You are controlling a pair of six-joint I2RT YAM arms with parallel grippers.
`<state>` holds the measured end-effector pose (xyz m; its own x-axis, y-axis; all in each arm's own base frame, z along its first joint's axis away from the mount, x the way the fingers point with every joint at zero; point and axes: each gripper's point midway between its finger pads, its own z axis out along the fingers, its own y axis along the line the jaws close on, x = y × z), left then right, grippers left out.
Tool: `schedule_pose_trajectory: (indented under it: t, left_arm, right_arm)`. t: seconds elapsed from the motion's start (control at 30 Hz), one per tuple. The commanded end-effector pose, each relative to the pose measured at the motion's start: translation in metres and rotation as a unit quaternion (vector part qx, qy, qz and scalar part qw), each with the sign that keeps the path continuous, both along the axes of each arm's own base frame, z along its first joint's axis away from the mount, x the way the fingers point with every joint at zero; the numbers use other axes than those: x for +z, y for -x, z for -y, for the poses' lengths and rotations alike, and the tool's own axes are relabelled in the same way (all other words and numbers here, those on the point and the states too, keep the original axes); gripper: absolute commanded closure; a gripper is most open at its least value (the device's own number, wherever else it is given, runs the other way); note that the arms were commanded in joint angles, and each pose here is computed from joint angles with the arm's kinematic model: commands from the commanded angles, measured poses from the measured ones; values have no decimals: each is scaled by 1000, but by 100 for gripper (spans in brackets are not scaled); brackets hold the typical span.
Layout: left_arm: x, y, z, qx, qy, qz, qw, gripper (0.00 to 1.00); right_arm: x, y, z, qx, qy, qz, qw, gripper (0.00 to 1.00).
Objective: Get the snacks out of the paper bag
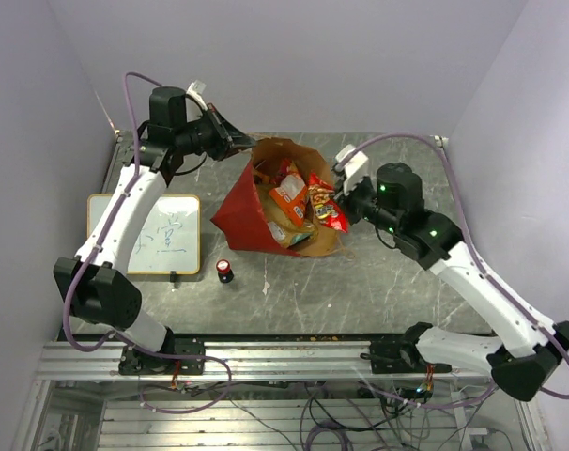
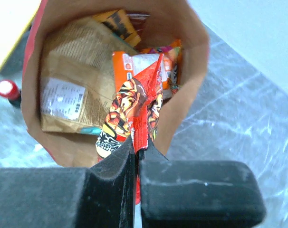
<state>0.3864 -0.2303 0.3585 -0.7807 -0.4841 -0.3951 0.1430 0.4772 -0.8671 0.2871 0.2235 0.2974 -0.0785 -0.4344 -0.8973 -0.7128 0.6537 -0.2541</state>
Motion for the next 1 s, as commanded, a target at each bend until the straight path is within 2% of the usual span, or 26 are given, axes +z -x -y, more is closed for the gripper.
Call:
schedule_pose_trajectory:
  t: [0.0, 0.07, 0.17, 0.27, 0.33, 0.47, 0.6, 0.7, 0.83, 0.87, 0.93, 0.97]
  left_arm:
    - [20, 14, -1, -20, 24, 29, 999, 93]
    - [18, 13, -1, -20, 26, 29, 999, 93]
    - [18, 12, 0, -23, 26, 29, 999, 93]
    - [18, 11, 0, -26, 25, 28, 999, 93]
    - [18, 11, -1, -28, 23, 29, 999, 93]
    - [20, 9, -7, -27, 18, 30, 999, 93]
    - [22, 7, -9, -27, 21, 30, 999, 93]
    - [22, 7, -8, -30, 22, 28, 999, 93]
    - [21, 6, -8, -28, 28, 27, 999, 93]
    - [22, 7, -7, -28, 31, 27, 999, 93]
    - [23, 8, -8, -28, 35, 29, 999, 93]
    - [23, 10, -7, -29, 35, 29, 999, 93]
  right_arm:
    - [21, 1, 45, -205, -105, -75, 970, 100]
    - [23, -1, 64, -288, -122, -97, 945, 100]
    - [28, 1, 81, -344, -123, -108, 925, 100]
    - [37, 0, 99, -386, -130, -84, 909, 100]
    - [39, 1, 121, -435, -123, -58, 890, 100]
    - [17, 5, 165, -546, -73, -25, 834, 100]
    - [-34, 3, 187, -606, -3, -63, 793, 100]
    - [-71, 7, 226, -672, 30, -127, 729, 100]
    - [-127, 46, 292, -776, 73, -226, 584, 100]
    - [-134, 57, 303, -794, 80, -236, 555, 100]
    - [-142, 74, 323, -820, 85, -241, 511, 100]
    - [-143, 79, 331, -829, 82, -237, 499, 100]
